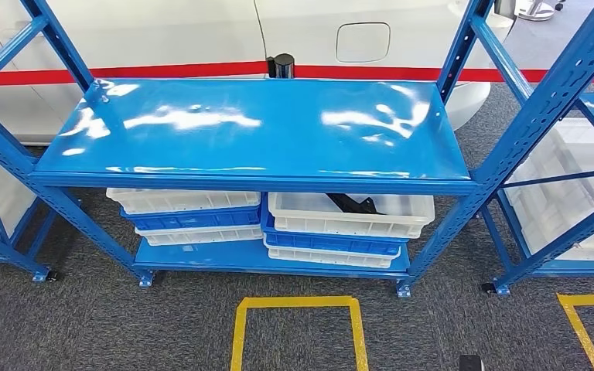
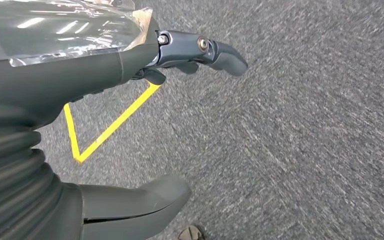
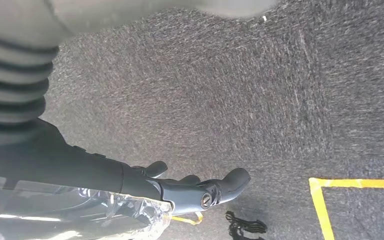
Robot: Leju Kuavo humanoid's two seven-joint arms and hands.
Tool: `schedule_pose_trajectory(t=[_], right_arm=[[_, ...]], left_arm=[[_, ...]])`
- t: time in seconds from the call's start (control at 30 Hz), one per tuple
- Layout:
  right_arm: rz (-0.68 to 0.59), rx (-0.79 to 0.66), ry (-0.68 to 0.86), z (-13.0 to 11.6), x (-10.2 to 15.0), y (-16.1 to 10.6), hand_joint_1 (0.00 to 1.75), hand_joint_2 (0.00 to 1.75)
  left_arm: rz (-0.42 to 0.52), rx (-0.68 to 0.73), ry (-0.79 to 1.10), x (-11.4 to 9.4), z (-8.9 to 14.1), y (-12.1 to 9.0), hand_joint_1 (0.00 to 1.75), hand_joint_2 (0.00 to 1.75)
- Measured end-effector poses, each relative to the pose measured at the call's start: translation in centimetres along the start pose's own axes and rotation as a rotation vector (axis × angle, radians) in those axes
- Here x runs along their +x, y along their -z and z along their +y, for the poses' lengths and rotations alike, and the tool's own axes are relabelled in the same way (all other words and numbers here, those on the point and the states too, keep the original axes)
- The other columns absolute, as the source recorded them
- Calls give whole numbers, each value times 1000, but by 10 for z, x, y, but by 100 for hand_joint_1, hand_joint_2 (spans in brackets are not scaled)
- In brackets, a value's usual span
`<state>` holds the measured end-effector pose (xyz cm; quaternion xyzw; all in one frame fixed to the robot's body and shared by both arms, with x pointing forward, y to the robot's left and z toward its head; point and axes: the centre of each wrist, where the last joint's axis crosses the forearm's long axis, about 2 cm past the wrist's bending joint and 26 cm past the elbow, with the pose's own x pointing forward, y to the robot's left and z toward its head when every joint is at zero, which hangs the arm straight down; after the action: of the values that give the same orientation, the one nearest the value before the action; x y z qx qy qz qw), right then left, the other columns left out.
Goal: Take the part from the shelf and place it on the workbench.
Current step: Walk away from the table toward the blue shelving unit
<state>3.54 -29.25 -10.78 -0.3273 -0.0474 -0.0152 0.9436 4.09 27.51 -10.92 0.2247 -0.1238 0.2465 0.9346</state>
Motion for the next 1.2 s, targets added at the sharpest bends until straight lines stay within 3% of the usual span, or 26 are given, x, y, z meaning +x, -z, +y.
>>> schedule_pose_trajectory(t=[0.77,0.9,1.2], right_arm=[[-30,169,15,-4,-11,5,0,175],[-37,208,20,-5,-14,6,0,0],[-51,309,31,-6,-20,7,0,0]], left_arm=[[5,-95,47,-4,16,7,0,175],[-3,-124,74,-3,20,9,0,0],[-14,-202,149,-5,28,12,0,0]])
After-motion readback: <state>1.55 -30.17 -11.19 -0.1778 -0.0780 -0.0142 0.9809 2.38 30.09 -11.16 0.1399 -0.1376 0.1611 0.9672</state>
